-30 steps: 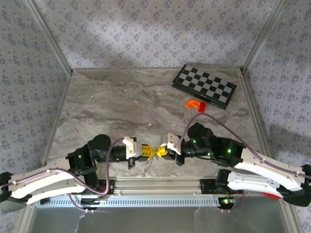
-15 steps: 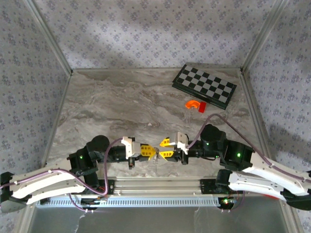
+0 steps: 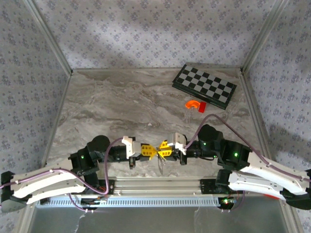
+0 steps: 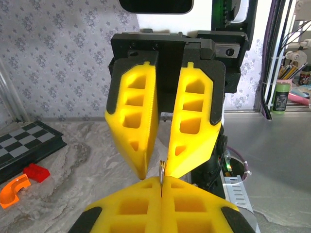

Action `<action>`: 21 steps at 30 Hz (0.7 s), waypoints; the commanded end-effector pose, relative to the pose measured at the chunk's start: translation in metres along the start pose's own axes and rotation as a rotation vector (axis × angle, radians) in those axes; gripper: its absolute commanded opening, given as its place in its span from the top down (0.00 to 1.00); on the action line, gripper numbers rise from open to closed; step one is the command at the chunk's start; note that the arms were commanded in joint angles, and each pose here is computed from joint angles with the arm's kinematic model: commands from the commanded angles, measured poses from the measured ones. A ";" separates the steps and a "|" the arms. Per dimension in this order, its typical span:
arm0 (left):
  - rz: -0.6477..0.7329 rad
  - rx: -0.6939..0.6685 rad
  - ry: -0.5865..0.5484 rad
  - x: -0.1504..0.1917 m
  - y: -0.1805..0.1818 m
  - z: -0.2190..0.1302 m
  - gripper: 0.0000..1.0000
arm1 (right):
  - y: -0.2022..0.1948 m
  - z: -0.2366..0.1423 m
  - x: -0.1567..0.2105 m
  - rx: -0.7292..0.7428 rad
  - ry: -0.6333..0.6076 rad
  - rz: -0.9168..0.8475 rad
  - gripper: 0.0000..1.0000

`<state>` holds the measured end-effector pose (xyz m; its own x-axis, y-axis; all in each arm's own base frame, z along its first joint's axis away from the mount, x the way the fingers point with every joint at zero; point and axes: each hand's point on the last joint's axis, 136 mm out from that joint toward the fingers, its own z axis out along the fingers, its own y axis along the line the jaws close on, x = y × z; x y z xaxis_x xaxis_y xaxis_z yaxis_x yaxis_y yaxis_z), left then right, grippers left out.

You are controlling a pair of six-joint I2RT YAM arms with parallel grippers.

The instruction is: Put the keys on the keyring

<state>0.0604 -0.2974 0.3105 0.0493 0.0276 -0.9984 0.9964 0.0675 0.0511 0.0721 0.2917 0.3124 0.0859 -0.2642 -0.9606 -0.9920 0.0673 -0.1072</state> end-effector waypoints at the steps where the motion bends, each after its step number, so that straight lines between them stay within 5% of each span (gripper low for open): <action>1: 0.012 0.014 -0.072 -0.019 -0.003 -0.002 1.00 | 0.001 0.002 -0.005 -0.014 -0.029 0.003 0.84; 7: 0.010 0.000 -0.066 -0.019 -0.001 -0.003 1.00 | 0.000 0.002 -0.004 -0.009 -0.019 0.004 1.00; 9: 0.008 -0.036 -0.044 -0.015 0.006 -0.002 1.00 | -0.003 0.001 -0.003 0.008 -0.005 0.004 1.00; 14: 0.007 -0.139 0.096 0.013 0.024 -0.003 0.77 | -0.014 -0.001 0.000 0.061 0.080 0.018 1.00; 21: 0.019 -0.167 0.131 0.014 0.028 -0.007 0.75 | -0.012 -0.001 0.016 0.041 0.229 0.023 1.00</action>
<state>0.0851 -0.2920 0.2768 0.0143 0.1771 -0.9841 0.9774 0.2053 0.0511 0.0860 0.2924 0.2933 0.0245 -0.4418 -0.8968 -0.9900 0.1137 -0.0831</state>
